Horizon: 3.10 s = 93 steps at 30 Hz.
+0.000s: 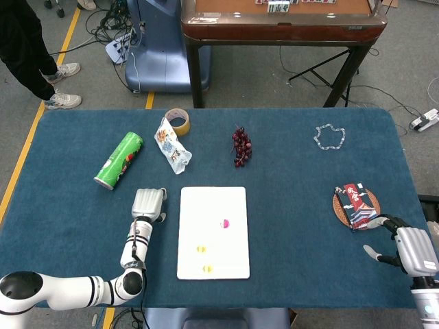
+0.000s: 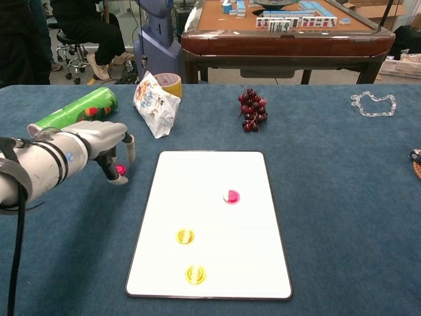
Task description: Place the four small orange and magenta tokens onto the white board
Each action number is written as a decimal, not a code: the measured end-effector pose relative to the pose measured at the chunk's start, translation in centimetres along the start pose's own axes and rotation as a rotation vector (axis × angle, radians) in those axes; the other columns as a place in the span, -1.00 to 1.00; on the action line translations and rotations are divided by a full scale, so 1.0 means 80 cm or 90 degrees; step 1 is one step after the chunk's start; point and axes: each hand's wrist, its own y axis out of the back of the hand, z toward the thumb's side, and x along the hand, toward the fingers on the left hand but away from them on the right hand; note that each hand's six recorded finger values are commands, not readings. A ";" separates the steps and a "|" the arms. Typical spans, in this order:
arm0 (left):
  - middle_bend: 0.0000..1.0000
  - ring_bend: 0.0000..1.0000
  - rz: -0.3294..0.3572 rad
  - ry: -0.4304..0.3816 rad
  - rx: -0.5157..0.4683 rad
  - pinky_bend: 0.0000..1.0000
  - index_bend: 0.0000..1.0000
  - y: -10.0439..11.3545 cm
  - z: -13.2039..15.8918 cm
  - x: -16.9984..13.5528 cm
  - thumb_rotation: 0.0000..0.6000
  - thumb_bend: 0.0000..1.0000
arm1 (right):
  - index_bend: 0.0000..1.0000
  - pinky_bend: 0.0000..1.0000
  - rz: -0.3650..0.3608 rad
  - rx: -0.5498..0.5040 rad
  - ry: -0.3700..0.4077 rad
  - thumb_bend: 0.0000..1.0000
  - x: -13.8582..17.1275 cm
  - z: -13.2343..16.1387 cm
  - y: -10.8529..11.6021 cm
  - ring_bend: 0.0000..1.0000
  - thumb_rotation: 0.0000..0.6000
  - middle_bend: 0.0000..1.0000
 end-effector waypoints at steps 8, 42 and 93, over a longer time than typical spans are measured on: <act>1.00 1.00 -0.004 0.022 0.005 1.00 -0.02 -0.006 -0.016 0.005 1.00 -0.44 | -0.13 0.03 0.004 0.000 -0.002 -0.74 0.000 -0.001 -0.003 -0.27 1.00 -0.25; 1.00 1.00 -0.005 0.026 -0.005 1.00 0.03 -0.006 -0.012 0.009 1.00 -0.43 | -0.13 0.03 0.015 -0.002 -0.004 -0.73 -0.001 -0.003 -0.012 -0.27 1.00 -0.25; 1.00 1.00 -0.008 0.037 0.002 1.00 0.15 -0.006 -0.014 0.013 1.00 -0.33 | -0.13 0.03 0.024 -0.007 -0.002 -0.73 -0.002 -0.003 -0.021 -0.27 1.00 -0.25</act>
